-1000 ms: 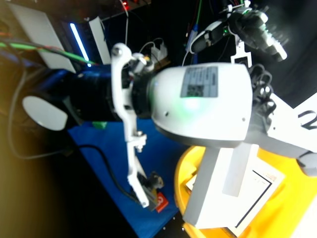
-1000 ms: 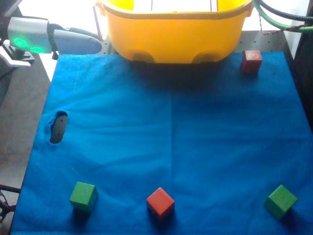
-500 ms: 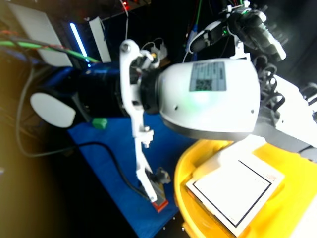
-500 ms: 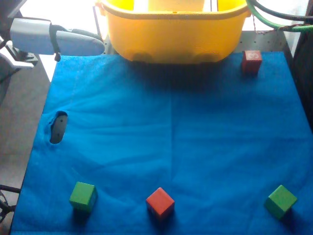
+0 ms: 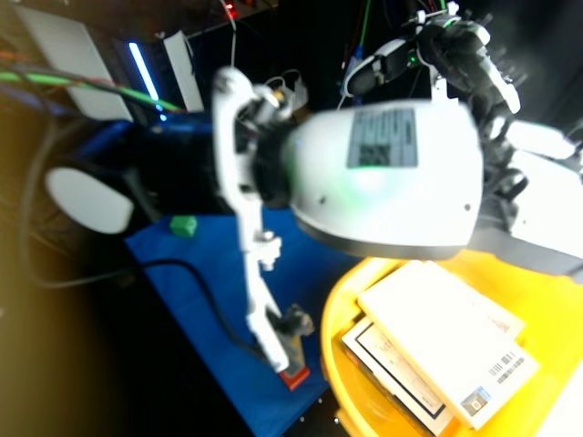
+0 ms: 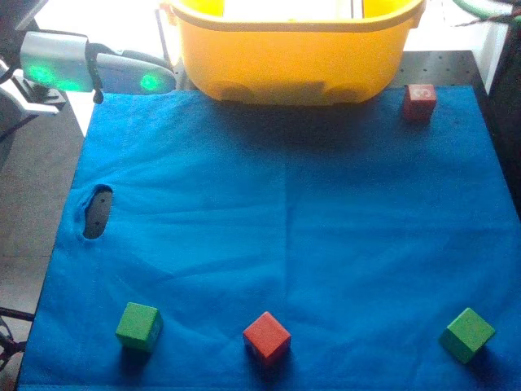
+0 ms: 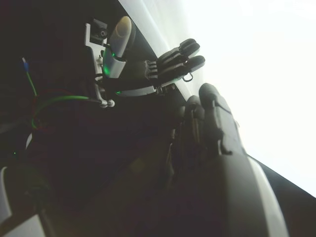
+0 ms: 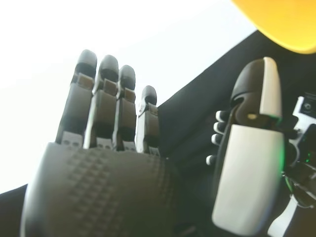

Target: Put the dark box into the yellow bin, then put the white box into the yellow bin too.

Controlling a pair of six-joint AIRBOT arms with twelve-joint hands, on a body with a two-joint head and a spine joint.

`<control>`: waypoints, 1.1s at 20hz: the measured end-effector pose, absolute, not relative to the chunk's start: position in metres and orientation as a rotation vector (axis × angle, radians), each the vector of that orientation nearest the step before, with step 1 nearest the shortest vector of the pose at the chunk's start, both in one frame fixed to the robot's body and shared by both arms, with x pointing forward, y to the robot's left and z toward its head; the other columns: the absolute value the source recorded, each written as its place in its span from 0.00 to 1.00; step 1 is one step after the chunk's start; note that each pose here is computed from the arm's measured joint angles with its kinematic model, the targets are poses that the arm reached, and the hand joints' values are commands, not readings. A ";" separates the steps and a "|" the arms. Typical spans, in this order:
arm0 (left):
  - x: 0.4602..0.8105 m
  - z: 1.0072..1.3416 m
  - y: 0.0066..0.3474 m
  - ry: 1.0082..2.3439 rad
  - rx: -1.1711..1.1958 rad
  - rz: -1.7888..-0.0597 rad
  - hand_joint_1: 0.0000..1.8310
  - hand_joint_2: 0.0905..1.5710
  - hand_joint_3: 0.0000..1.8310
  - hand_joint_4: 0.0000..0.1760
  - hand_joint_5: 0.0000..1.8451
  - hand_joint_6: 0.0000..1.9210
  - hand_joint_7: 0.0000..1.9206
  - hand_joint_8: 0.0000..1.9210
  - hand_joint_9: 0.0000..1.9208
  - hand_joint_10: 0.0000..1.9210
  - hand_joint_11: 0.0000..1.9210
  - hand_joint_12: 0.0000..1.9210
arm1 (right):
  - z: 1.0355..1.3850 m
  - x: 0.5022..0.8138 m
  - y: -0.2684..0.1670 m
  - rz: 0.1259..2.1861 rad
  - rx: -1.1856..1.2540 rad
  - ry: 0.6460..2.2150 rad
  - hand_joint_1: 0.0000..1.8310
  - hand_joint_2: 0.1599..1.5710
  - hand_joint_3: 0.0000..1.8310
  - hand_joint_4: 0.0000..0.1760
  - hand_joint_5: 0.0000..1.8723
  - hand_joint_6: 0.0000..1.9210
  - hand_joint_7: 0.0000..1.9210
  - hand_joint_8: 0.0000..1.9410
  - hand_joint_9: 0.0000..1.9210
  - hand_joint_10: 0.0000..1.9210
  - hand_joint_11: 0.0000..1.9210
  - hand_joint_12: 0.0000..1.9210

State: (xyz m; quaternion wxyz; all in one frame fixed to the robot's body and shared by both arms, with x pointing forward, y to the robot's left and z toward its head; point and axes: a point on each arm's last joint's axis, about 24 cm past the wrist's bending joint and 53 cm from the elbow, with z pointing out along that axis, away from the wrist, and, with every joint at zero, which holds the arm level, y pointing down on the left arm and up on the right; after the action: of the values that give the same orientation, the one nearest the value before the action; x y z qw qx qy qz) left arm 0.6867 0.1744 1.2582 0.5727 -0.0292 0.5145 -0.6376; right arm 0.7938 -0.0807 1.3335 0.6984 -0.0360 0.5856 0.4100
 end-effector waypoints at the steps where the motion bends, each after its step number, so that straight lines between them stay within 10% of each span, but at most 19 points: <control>1: 0.687 1.258 0.174 1.208 -0.069 -1.494 0.50 0.39 0.00 0.82 0.00 0.00 0.09 0.00 0.08 0.00 0.01 0.12 | 1.338 0.793 -0.083 0.914 -0.080 1.294 0.57 0.44 0.00 0.87 0.15 0.01 0.22 0.01 0.24 0.01 0.21 0.01; 6: 0.691 1.254 0.175 1.229 -0.084 -1.481 0.52 0.39 0.00 0.98 0.01 0.00 0.08 0.00 0.06 0.00 0.00 0.08 | 1.342 0.784 -0.092 0.911 -0.090 1.291 0.57 0.43 0.00 0.78 0.13 0.00 0.26 0.01 0.25 0.00 0.19 0.00; 10: 0.692 1.256 0.182 1.233 -0.101 -1.467 0.53 0.40 0.00 0.87 0.00 0.00 0.06 0.00 0.05 0.00 0.02 0.05 | 1.346 0.781 -0.102 0.910 -0.075 1.287 0.54 0.40 0.00 0.97 0.09 0.00 0.21 0.00 0.22 0.00 0.17 0.00; 12: 0.695 1.258 0.189 1.229 -0.118 -1.453 0.53 0.39 0.00 0.67 0.00 0.00 0.05 0.00 0.05 0.00 0.02 0.05 | 1.347 0.781 -0.111 0.902 -0.063 1.288 0.55 0.41 0.00 0.90 0.09 0.00 0.21 0.00 0.19 0.00 0.16 0.00; 16: 0.698 1.259 0.198 1.229 -0.136 -1.435 0.54 0.39 0.00 0.94 0.01 0.00 0.05 0.00 0.04 0.00 0.00 0.04 | 1.348 0.777 -0.123 0.893 -0.054 1.288 0.51 0.43 0.01 1.00 0.08 0.00 0.18 0.00 0.16 0.00 0.12 0.00; 22: 0.699 1.275 0.238 1.184 -0.194 -1.357 0.53 0.44 0.01 0.77 0.01 0.00 0.04 0.00 0.02 0.00 0.00 0.00 | 1.351 0.766 -0.137 0.890 -0.052 1.288 0.56 0.43 0.00 0.96 0.04 0.00 0.15 0.00 0.13 0.00 0.09 0.00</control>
State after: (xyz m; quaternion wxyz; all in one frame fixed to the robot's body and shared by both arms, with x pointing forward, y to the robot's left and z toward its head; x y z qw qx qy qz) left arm 0.6990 0.2380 1.2746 0.6170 -0.0844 0.5144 -0.5895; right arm 0.7658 -0.1369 1.3507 0.7087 -0.0233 0.5799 0.4011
